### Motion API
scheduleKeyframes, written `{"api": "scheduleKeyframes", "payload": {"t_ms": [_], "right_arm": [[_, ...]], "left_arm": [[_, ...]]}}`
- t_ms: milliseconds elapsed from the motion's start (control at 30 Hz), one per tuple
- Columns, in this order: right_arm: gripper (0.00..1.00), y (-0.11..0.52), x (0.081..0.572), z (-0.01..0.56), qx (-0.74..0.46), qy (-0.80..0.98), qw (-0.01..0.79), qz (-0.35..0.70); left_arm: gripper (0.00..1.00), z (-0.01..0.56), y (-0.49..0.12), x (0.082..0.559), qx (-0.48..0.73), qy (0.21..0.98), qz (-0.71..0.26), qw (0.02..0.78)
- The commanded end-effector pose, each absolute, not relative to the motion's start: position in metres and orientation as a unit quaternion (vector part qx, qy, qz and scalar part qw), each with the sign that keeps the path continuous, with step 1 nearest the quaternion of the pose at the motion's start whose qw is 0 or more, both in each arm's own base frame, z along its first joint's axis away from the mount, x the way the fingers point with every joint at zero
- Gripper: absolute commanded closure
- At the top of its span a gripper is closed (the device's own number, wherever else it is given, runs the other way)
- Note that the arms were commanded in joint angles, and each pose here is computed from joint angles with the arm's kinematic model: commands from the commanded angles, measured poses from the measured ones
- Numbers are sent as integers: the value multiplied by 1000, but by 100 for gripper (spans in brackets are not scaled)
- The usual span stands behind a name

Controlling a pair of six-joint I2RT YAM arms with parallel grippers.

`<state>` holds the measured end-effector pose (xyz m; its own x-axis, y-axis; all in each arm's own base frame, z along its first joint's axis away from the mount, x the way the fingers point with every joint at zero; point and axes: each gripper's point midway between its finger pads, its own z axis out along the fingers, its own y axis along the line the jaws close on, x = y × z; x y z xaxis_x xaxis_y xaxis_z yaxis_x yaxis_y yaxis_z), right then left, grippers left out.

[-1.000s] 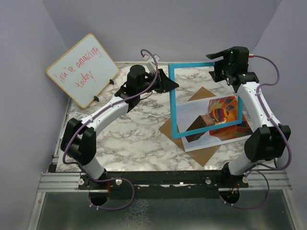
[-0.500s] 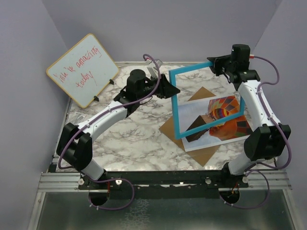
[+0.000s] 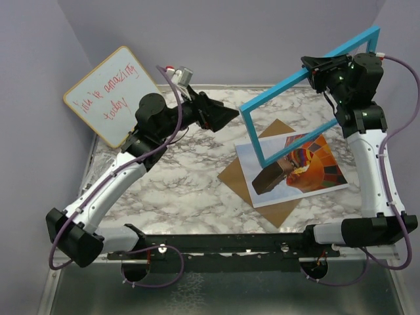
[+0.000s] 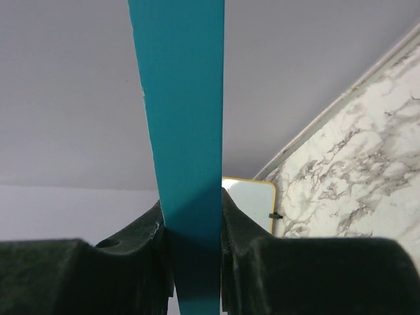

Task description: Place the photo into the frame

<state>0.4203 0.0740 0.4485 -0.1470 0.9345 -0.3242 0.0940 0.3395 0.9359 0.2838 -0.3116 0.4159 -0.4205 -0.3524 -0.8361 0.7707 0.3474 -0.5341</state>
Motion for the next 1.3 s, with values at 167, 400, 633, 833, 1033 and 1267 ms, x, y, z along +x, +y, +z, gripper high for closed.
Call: {"api": "scheduleKeyframes", "payload": {"t_ms": [167,400,633,833,1033,1267], "right_arm": [[84,127,415,480,198,665,527,490],[84,171,419,470,130,689,443,559],[84,234,415,469,70,680,371,628],[85,286,406,467,9,656,319,684],[85,338,409,447,8,651,262,712],[87,395,408,435,20,623,188,759]], "left_arm": [[1,477,-261,284,90,626,-481,607],[1,431,-220,339,-37,724,-326,606],[1,336,-187,390,-130,808,-265,509],[1,272,-165,415,-165,842,-247,451],[1,232,-142,429,-196,859,-220,419],[1,200,-109,440,-211,872,-181,403]]}}
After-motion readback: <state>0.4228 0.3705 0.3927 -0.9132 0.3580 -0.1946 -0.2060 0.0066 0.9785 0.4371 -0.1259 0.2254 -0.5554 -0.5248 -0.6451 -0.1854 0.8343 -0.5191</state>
